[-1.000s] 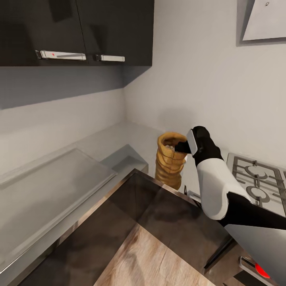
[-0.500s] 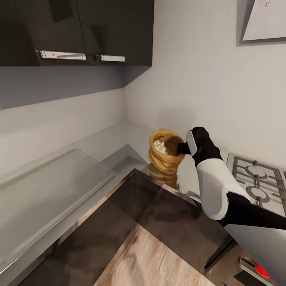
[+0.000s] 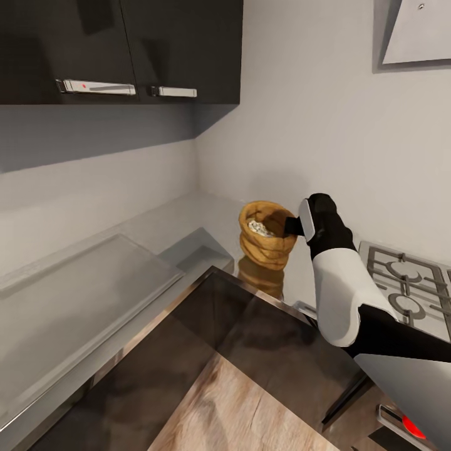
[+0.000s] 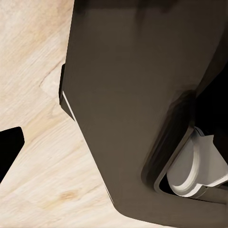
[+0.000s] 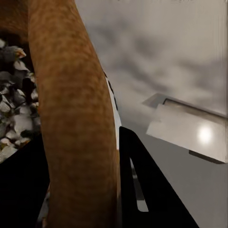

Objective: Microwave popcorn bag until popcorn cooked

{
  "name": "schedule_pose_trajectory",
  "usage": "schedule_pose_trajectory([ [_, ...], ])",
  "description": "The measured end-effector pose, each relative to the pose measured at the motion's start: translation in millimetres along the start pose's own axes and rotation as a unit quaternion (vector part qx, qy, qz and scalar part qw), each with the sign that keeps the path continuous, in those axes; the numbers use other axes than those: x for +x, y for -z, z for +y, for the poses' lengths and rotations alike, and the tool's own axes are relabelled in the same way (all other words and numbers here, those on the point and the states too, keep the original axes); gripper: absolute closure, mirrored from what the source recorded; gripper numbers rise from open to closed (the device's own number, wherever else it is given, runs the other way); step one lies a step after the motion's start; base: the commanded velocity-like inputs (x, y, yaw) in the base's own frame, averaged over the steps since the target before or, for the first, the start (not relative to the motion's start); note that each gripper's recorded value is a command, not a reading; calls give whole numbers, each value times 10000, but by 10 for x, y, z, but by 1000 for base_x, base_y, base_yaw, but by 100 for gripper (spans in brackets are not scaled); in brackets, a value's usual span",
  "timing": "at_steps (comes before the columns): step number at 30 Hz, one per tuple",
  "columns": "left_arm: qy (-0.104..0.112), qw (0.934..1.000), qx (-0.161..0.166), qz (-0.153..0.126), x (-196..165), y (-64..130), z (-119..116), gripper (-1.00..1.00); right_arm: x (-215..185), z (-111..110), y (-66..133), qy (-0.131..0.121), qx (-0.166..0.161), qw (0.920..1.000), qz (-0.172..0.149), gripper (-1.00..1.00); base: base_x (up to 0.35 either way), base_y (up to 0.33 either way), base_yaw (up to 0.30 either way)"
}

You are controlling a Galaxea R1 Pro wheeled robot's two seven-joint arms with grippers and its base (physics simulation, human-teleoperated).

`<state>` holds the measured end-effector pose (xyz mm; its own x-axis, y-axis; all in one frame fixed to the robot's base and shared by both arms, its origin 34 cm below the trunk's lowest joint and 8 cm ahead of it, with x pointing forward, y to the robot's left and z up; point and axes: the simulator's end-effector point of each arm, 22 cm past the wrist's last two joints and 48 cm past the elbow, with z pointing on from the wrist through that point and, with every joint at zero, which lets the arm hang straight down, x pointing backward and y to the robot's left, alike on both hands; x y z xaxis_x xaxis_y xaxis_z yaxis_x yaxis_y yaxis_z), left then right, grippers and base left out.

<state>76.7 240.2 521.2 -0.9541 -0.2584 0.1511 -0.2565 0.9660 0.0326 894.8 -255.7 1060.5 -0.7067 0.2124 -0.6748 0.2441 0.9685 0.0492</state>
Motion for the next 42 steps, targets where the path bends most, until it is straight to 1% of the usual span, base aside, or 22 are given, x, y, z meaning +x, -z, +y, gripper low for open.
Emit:
schedule_pose_trajectory([
  [2, 0, 10000, 0, 0, 0, 0, 0, -100, -3, -1, 2, 2, 2, 10000, -4, 100, 0, 0, 0],
  [4, 2, 10000, 0, 0, 0, 0, 0, -100, -76, -32, 48, -33, 26, 9999, -108, 100, 0, 0, 0],
  [7, 2, 10000, 0, 0, 0, 0, 0, -100, -325, -135, 221, -185, 69, 9987, -469, 100, 0, 0, 0],
  [10, 3, 10000, 0, 0, 0, 0, 0, -100, -403, -163, 281, -239, 70, 9980, -587, 100, 0, 0, 0],
  [21, -10, 10000, 6, 0, 0, 0, -3, -100, -415, -164, 292, -251, 63, 9978, -606, 100, -12, 0, 0],
  [42, 12, 10000, 6, 5, 1, -1, -12, -100, -418, -166, 287, -224, 97, 9978, -611, 100, -335, 0, 0],
])
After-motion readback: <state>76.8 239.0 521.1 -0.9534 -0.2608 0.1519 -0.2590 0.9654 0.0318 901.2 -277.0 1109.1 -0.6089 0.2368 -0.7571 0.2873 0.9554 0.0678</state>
